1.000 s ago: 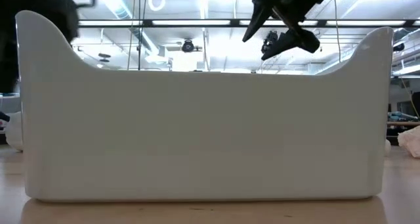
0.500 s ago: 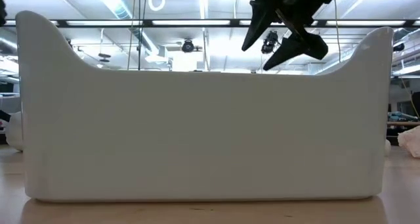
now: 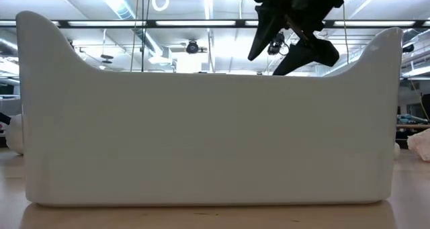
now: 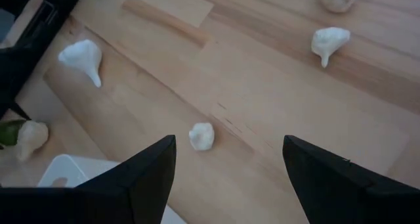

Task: Sort produce into baskets
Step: Put the green lime into the red bin

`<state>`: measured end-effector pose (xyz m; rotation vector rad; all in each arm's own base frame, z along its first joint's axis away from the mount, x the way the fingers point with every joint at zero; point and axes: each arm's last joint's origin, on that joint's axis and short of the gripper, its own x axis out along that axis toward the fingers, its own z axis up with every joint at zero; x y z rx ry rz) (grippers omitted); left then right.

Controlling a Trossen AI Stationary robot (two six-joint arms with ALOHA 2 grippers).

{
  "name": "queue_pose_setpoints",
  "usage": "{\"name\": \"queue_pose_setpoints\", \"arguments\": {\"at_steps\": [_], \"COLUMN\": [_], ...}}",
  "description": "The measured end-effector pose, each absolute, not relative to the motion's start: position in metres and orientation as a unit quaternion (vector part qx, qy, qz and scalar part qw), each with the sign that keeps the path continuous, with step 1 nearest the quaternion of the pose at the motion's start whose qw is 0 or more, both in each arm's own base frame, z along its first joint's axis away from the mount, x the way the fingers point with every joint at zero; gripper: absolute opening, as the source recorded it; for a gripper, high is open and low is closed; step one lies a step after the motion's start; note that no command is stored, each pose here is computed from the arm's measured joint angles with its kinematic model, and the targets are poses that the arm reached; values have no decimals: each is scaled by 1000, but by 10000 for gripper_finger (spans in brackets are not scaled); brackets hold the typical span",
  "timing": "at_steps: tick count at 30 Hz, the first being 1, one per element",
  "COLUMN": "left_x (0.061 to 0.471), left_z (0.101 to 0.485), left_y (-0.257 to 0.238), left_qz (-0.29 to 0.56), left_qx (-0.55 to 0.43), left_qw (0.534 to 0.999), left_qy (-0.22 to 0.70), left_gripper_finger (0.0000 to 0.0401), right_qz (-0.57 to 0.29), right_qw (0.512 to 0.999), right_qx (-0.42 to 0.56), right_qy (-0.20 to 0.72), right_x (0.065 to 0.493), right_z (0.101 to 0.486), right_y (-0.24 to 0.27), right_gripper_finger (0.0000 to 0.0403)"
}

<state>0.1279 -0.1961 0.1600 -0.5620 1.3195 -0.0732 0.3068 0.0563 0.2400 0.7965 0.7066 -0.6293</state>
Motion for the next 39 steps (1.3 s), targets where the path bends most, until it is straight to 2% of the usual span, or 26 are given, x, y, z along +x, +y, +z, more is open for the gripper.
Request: {"name": "queue_pose_setpoints", "arguments": {"at_steps": [5, 9, 12, 17, 22, 28, 35, 39], "left_x": [130, 131, 131, 129, 138, 157, 185, 203], "left_z": [145, 138, 137, 148, 163, 193, 241, 266], "left_y": [-199, -202, -201, -191, -174, -154, -128, -110], "left_qz": [-9, 0, 1, 17, 29, -1, 8, 28], "left_qx": [-236, -225, -224, -223, -223, -227, -155, -109], "left_qw": [755, 744, 743, 755, 779, 819, 900, 931], "left_qy": [612, 629, 631, 617, 585, 528, 407, 346], "left_gripper_finger": [311, 312, 289, 227, 193, 202, 203, 203], "right_qz": [-295, -294, -291, -285, -244, -167, -86, -35], "right_qw": [815, 815, 815, 815, 823, 839, 837, 836], "right_qx": [372, 372, 374, 380, 411, 445, 485, 503], "right_qy": [331, 333, 335, 332, 306, 263, 240, 216], "right_x": [307, 307, 307, 308, 316, 329, 337, 342], "right_z": [240, 240, 240, 241, 247, 259, 270, 279], "right_y": [56, 56, 56, 57, 58, 56, 50, 47], "right_gripper_finger": [289, 289, 289, 289, 289, 289, 289, 289]}}
